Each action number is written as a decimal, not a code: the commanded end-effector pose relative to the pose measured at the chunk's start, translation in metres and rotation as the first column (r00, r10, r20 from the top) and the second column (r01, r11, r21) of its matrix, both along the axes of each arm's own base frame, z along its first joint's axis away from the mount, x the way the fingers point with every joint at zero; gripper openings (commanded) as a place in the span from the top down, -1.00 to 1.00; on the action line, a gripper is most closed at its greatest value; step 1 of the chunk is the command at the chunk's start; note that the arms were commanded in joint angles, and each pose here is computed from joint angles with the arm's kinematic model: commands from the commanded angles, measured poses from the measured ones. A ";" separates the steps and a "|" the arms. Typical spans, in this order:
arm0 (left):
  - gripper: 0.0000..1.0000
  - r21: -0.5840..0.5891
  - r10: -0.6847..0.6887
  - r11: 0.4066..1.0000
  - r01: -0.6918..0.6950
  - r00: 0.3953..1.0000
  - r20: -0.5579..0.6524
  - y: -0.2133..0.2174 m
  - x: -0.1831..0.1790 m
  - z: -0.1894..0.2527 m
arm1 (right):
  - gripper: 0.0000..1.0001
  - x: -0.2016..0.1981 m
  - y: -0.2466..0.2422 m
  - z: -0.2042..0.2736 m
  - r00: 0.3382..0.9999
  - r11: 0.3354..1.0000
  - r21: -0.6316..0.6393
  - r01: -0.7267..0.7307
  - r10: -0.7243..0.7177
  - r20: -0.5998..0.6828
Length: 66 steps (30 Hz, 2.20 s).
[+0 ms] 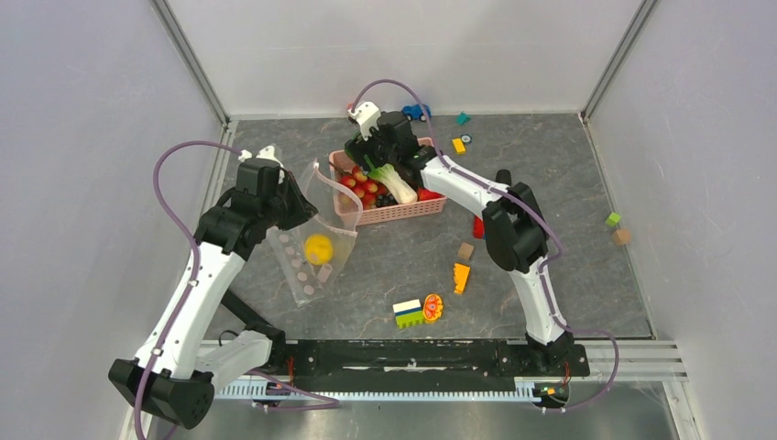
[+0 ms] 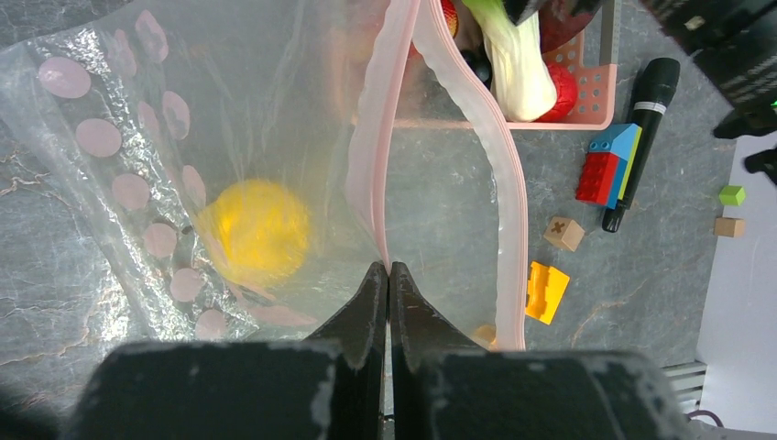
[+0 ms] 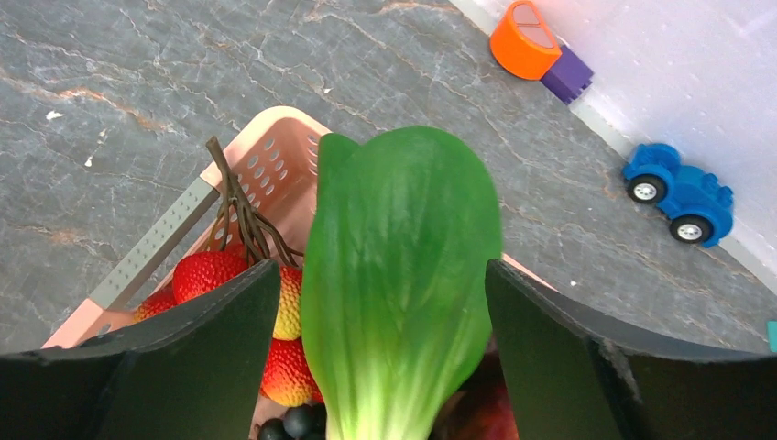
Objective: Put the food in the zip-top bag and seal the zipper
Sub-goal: Pick up the fake vegetable from the bin, then place the fake vegetable in the zipper food storage bag.
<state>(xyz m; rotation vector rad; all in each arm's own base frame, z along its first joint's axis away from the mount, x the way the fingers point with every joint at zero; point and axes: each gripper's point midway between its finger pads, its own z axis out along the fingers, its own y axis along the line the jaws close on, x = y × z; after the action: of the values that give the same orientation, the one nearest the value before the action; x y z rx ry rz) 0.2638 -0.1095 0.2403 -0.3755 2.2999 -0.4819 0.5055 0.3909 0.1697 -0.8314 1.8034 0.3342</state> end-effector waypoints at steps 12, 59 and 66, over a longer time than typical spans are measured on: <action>0.96 -0.022 -0.065 0.998 0.065 0.998 0.008 -0.009 0.004 0.006 | -0.36 0.035 -0.010 -0.022 0.979 0.978 -0.081 0.191 -0.184 0.091; 0.96 -0.165 -0.209 0.965 0.202 0.978 -0.025 -0.039 -0.001 0.000 | 1.00 -0.224 -0.070 0.286 0.853 0.372 0.799 -0.471 -0.037 0.520; 0.96 -0.181 -0.224 0.959 0.218 0.974 -0.017 -0.043 -0.002 0.003 | 1.00 -0.236 -0.032 0.284 0.834 0.263 0.800 -0.540 0.040 0.550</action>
<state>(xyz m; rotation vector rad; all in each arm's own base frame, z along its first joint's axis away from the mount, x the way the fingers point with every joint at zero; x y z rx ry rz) 0.2579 -0.1469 0.2331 -0.2852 2.4026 -0.7563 0.2858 0.3528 0.4276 -0.3135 0.8464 1.1599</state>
